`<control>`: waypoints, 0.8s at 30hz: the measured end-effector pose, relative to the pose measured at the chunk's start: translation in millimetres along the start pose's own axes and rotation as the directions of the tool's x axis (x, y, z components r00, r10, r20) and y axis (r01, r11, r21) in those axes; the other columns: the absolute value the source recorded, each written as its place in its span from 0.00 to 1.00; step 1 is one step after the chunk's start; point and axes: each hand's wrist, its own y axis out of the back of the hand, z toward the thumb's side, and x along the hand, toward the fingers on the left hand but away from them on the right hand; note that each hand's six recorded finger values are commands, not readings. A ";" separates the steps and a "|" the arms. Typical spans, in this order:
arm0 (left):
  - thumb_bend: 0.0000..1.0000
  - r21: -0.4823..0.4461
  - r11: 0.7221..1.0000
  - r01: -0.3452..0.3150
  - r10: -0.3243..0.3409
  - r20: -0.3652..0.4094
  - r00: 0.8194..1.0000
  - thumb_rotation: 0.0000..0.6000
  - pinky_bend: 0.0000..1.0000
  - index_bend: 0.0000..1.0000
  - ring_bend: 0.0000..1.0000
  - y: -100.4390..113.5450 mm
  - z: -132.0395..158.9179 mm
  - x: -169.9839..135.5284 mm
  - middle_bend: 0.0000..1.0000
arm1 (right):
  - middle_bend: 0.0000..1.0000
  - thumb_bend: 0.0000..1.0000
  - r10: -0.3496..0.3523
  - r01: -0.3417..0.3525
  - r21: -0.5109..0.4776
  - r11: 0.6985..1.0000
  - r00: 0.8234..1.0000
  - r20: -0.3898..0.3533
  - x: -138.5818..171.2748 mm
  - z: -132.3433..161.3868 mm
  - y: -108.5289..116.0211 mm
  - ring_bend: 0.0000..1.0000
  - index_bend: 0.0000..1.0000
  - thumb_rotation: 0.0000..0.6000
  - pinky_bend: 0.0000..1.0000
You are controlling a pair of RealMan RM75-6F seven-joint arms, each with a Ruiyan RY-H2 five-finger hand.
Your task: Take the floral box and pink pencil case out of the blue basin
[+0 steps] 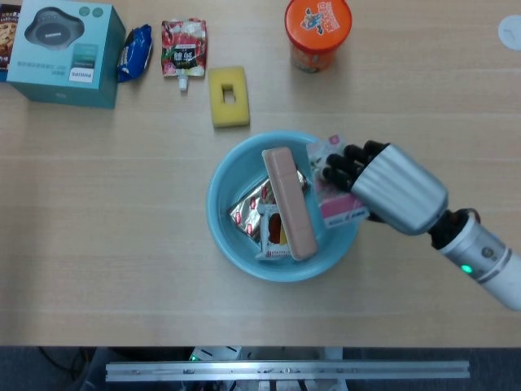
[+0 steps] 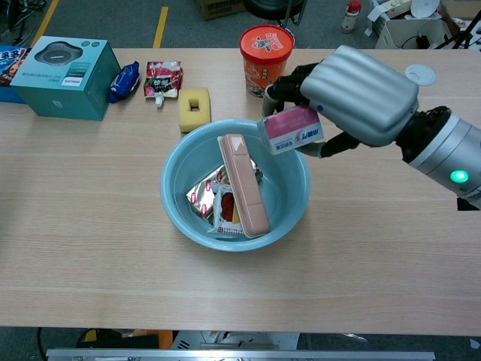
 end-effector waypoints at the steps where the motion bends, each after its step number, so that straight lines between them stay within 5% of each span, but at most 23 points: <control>1: 0.36 0.000 1.000 0.000 0.000 0.000 1.000 1.00 0.10 0.21 0.10 0.0 -0.1 0.3 0.18 | 0.56 0.37 -0.016 0.016 0.009 1.000 1.000 0.025 0.6 -9.3 7.0 0.53 0.65 1.00 0.66; 5: 0.36 0.002 1.000 0.005 -0.005 0.004 1.000 1.00 0.10 0.21 0.10 -1.2 0.3 1.8 0.18 | 0.56 0.37 -0.043 0.038 0.052 0.998 0.994 0.100 1.2 -37.6 20.0 0.53 0.65 1.00 0.66; 9: 0.36 0.000 1.000 0.007 -0.007 0.014 1.000 1.00 0.10 0.21 0.10 -2.7 3.1 3.8 0.18 | 0.56 0.37 0.002 -0.017 0.089 0.996 0.986 0.165 -0.7 -63.1 12.9 0.53 0.65 1.00 0.66; 16: 0.36 0.003 1.000 0.018 -0.018 0.014 1.000 1.00 0.10 0.21 0.10 -5.6 3.4 5.5 0.18 | 0.56 0.37 0.144 -0.180 0.118 0.976 0.953 0.267 -6.9 -103.7 -21.0 0.53 0.66 1.00 0.66; 24: 0.36 0.002 1.000 0.018 -0.018 0.001 1.000 1.00 0.10 0.21 0.10 -5.9 0.1 5.1 0.18 | 0.50 0.37 0.260 -0.318 0.165 0.934 0.919 0.298 -25.1 -116.5 -64.7 0.45 0.59 1.00 0.66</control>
